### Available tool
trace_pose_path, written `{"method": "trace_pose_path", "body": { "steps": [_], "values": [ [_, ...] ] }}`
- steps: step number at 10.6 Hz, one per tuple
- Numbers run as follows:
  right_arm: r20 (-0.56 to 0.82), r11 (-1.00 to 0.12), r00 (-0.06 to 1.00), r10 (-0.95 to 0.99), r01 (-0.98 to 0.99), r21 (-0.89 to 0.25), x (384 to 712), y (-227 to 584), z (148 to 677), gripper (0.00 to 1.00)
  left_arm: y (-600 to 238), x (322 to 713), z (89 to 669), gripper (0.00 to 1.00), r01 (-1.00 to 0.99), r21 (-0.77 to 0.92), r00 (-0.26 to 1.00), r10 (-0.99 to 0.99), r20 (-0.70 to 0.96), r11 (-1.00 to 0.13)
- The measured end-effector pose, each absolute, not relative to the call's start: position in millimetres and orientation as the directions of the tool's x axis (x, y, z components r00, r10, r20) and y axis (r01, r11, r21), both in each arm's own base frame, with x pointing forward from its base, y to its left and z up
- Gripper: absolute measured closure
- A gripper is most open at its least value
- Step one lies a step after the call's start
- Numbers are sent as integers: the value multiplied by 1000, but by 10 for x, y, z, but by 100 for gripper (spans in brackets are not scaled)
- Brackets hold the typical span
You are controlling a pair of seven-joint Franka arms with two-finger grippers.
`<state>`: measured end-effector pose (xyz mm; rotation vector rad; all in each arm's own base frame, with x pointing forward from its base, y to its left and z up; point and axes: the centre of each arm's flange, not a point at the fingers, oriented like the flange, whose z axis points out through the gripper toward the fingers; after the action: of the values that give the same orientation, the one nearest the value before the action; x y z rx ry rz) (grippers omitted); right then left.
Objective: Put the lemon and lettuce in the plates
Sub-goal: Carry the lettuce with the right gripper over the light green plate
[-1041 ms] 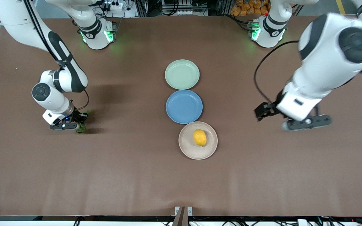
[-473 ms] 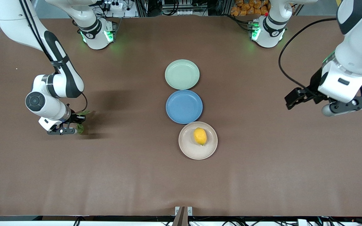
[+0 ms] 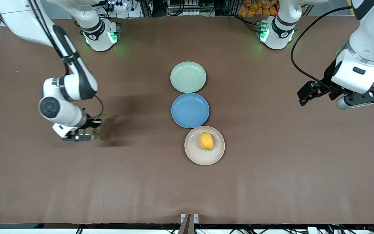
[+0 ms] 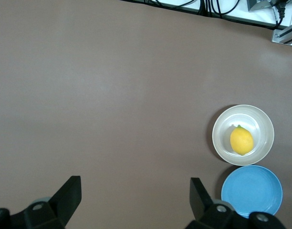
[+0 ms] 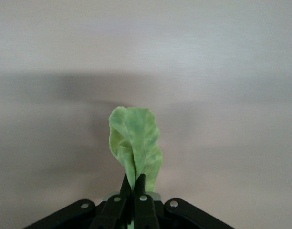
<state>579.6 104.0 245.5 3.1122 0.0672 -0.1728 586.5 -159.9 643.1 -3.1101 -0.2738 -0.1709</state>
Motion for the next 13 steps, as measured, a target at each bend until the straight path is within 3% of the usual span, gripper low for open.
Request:
{"method": "trace_pose_path", "body": {
  "steps": [5,13],
  "values": [
    [-113,-997,991,77,73,-34,5459,2271,2566,96,-1329,5875,6398,0,144,-29,987,142,75,-989],
    [-181,-978,962,204,192,-81,4249,4051,2566,96,-637,5955,6360,0,169,-41,984,167,58,-985]
  ]
}}
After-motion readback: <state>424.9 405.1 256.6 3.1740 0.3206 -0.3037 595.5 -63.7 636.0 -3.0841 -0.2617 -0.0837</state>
